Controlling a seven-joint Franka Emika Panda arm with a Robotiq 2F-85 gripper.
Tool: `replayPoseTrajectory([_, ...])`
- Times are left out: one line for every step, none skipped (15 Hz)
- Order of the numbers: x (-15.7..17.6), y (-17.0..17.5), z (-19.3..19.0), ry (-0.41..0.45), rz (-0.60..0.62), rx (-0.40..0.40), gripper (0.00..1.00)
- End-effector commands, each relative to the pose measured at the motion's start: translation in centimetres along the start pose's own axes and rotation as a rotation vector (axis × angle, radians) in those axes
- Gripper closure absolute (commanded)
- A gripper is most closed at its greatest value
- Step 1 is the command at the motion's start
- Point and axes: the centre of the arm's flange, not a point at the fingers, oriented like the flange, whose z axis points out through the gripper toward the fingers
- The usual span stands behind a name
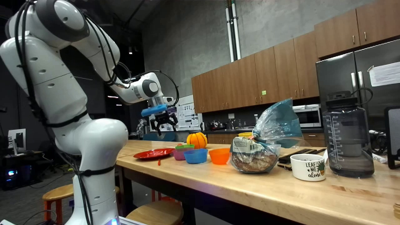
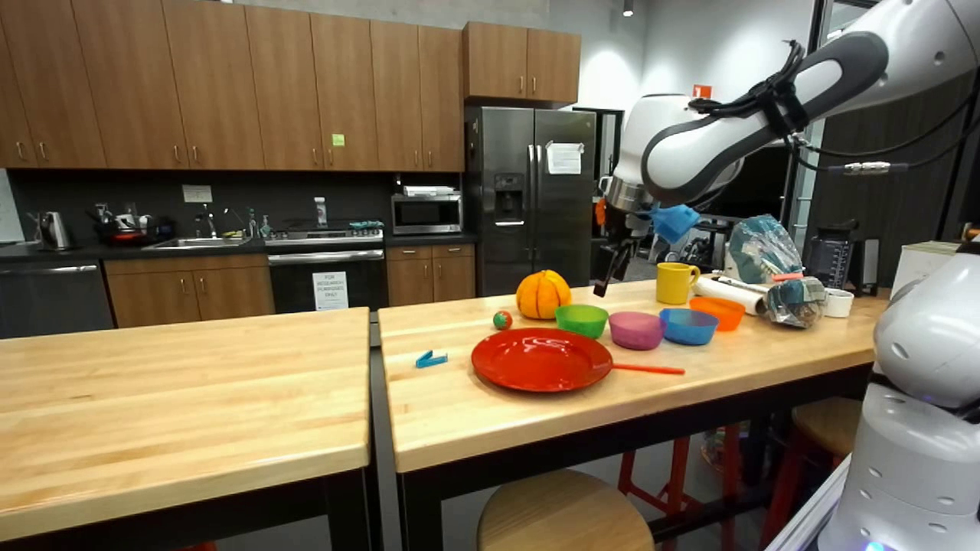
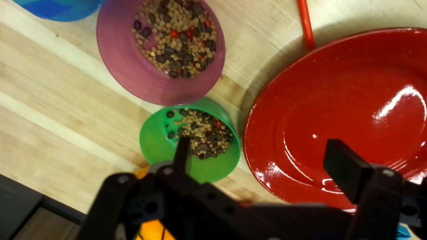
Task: Put the red object in the orange bowl
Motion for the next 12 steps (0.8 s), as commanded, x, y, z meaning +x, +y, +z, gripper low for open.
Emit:
replayPoseTrajectory([3.3,-0.8,0.7,0.022,0.005,0.011,0.00])
replayPoseTrajectory([3.8,-1.1,0.8,0.028,0.003,0.011,0.00])
replayPoseTrajectory([4.3,-1.4,0.9,0.036,0.006,0.012,0.00])
replayPoseTrajectory([4.8,-1.7,1.0,0.043,0.002,0.016,0.00])
replayPoseTrajectory([5.2,-2.1,1.3,0.049,-0.005,0.018,0.00])
replayPoseTrajectory([5.6,-2.5,1.5,0.057,-0.013,0.017,0.00])
replayPoseTrajectory([6.2,-3.0,2.0,0.060,-0.020,0.018,0.00])
replayPoseTrajectory([6.7,-3.5,2.4,0.067,-0.026,0.020,0.00])
replayPoseTrajectory([7.2,-4.1,2.8,0.078,-0.030,0.024,0.00])
replayPoseTrajectory([7.7,-4.5,3.2,0.082,-0.032,0.028,0.00])
replayPoseTrajectory([8.2,-5.0,3.6,0.086,-0.032,0.029,0.00])
replayPoseTrajectory([8.7,-5.4,4.0,0.089,-0.035,0.032,0.00])
